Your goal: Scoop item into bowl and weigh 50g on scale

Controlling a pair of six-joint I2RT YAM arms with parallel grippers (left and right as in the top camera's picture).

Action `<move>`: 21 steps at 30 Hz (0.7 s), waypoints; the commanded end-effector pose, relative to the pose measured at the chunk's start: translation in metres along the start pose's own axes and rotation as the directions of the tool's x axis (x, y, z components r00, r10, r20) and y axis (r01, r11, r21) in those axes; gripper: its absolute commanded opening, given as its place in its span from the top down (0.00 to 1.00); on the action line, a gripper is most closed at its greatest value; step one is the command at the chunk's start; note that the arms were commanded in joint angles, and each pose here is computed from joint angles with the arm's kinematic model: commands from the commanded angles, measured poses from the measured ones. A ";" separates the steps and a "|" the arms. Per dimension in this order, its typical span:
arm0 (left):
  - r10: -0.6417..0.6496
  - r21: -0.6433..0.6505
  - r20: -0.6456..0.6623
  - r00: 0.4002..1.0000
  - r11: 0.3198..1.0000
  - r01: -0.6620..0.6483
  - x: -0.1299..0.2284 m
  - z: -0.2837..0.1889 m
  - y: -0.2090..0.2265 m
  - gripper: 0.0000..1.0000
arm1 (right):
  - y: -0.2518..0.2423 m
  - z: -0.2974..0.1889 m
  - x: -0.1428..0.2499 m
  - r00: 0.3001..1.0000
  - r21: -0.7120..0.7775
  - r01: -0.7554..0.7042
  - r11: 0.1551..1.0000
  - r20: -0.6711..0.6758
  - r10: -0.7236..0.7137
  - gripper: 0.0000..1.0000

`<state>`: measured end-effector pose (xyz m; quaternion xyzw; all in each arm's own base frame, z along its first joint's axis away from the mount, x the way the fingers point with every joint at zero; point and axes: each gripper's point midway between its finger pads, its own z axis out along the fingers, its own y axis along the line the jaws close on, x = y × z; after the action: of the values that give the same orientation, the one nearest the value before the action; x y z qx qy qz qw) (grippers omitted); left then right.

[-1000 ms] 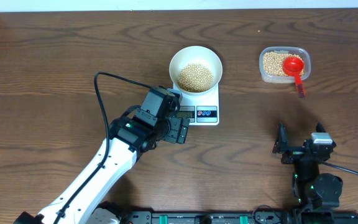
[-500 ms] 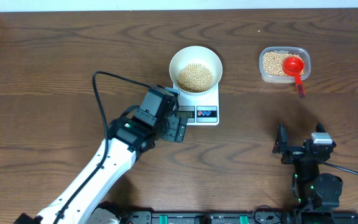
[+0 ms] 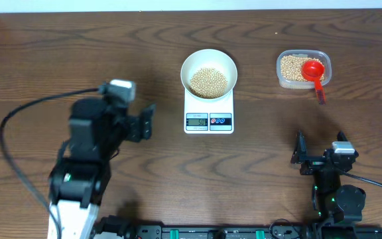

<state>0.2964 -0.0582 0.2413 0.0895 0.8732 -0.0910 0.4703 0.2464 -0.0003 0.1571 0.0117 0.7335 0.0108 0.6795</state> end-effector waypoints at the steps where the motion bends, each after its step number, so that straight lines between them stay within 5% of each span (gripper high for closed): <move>1: 0.023 0.008 0.036 0.999 1.000 -0.023 0.012 -0.007 0.006 0.12 | 0.002 0.000 0.001 1.000 -0.011 0.022 1.000 0.000 -0.022 0.01; 15: 0.099 -0.153 0.435 0.895 0.988 -0.035 0.050 -0.020 0.027 0.12 | 0.002 0.000 0.001 1.000 -0.011 0.022 1.000 0.000 -0.022 0.01; 21: 0.115 -0.212 0.491 0.864 0.977 -0.010 0.077 -0.012 0.038 0.12 | 0.002 0.000 0.001 1.000 -0.011 0.022 1.000 0.000 -0.022 0.01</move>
<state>0.2556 -0.0233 0.1893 0.0586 0.7276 -0.0304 0.6828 0.2464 -0.0003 0.1572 0.0105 0.7334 0.0098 0.6796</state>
